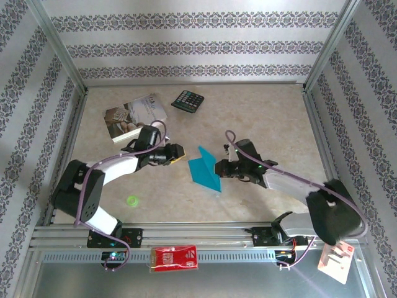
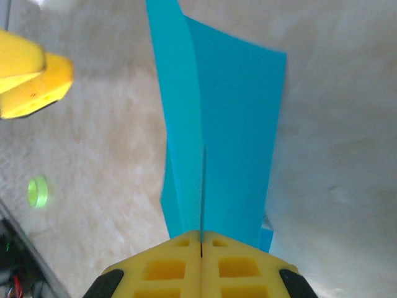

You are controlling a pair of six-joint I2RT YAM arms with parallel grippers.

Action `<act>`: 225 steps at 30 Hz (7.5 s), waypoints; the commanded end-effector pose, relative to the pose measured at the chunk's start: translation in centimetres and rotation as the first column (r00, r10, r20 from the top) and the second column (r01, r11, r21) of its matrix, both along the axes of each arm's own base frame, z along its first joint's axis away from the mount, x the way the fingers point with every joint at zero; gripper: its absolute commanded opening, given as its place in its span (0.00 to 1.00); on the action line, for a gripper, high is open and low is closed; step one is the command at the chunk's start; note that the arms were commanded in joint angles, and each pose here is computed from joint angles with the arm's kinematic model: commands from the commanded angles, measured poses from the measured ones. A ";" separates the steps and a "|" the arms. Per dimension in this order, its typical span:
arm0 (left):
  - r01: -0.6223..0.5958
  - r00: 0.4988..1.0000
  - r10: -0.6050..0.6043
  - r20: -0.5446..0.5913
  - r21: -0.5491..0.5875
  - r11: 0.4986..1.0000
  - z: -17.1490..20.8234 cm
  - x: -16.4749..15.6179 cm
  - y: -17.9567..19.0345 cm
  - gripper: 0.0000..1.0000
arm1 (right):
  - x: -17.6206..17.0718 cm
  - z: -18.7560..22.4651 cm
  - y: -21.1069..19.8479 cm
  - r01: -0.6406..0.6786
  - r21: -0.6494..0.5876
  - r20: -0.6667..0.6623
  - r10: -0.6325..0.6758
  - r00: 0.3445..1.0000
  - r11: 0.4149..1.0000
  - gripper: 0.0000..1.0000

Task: Fold a paper plane with a square sheet of paper (pick it up from the middle)
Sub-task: Turn over the paper at the center of the table, then rotate the paper at the center of the table, then fold the wing for the fifth time at the center of the table.

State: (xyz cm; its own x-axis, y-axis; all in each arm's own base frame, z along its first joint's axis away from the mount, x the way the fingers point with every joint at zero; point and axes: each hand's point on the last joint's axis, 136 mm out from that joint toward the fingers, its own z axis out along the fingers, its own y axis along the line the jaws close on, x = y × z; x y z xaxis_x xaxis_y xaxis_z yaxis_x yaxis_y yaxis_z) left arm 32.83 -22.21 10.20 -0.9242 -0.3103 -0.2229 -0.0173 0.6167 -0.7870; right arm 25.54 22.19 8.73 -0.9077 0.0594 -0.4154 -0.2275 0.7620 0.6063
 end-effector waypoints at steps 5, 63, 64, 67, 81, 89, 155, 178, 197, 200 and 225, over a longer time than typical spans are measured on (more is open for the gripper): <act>-0.101 0.994 0.098 0.043 0.077 0.992 3.3 0.6 4.1 0.38 | 1.8 7.2 -11.4 0.249 -0.612 0.297 -0.074 0.952 0.751 0.00; 0.157 0.963 -0.166 -0.214 -0.056 0.986 -3.7 -6.8 -7.5 0.18 | -1.8 -6.7 2.2 0.272 -0.101 -0.150 -0.285 0.947 0.957 0.03; 0.156 0.963 -0.163 -0.216 -0.051 0.986 -3.8 -7.0 -7.4 0.18 | -1.5 -6.2 3.0 0.289 -0.073 -0.141 -0.297 0.944 0.954 0.03; 0.162 0.960 -0.169 -0.225 -0.049 0.986 -4.0 -7.5 -7.6 0.20 | -0.3 -3.9 4.6 0.321 0.015 -0.106 -0.317 0.942 0.947 0.05; 0.262 0.923 -0.265 -0.278 -0.050 0.964 -5.9 -8.5 -11.7 0.20 | 2.0 -0.6 -5.6 0.327 -0.137 0.028 -0.326 0.945 0.935 0.29; 0.313 0.880 -0.302 -0.366 -0.030 0.949 -8.2 -8.5 -9.4 0.13 | 1.4 -0.1 -4.8 0.144 -0.136 -0.030 -0.149 0.988 0.980 0.39; 0.220 0.942 -0.213 -0.259 -0.002 0.976 -8.6 -4.9 -6.0 0.11 | 1.6 -4.0 1.0 0.200 0.107 -0.253 -0.168 0.953 0.974 0.10; 0.220 0.771 -0.490 0.407 0.552 0.804 -1.1 -7.7 -7.6 0.49 | 0.1 -1.1 2.3 0.306 0.192 -0.446 -0.195 0.874 0.933 0.00; 0.236 0.706 -0.633 0.319 0.737 0.634 -5.2 -7.1 -9.8 0.41 | 0.2 -0.2 2.5 0.337 0.225 -0.476 -0.199 0.857 0.914 0.00; 0.221 0.711 -0.625 0.322 0.741 0.634 -5.4 -6.8 -9.7 0.38 | 0.2 -0.3 2.5 0.340 0.225 -0.476 -0.201 0.856 0.913 0.00; 0.247 0.726 -0.599 0.339 0.684 0.687 -3.5 -7.2 -10.5 0.07 | 0.2 -1.5 1.3 0.317 0.195 -0.485 -0.190 0.854 0.928 0.08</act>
State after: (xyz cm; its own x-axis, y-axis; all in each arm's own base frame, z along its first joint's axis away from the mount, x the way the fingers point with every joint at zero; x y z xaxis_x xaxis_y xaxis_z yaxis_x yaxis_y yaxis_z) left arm 25.95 -32.32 5.02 -0.6015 0.4532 -0.6579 0.6469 0.7595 -0.0684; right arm 25.82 23.74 7.41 -0.9180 0.3838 0.0998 0.3111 0.5410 0.7813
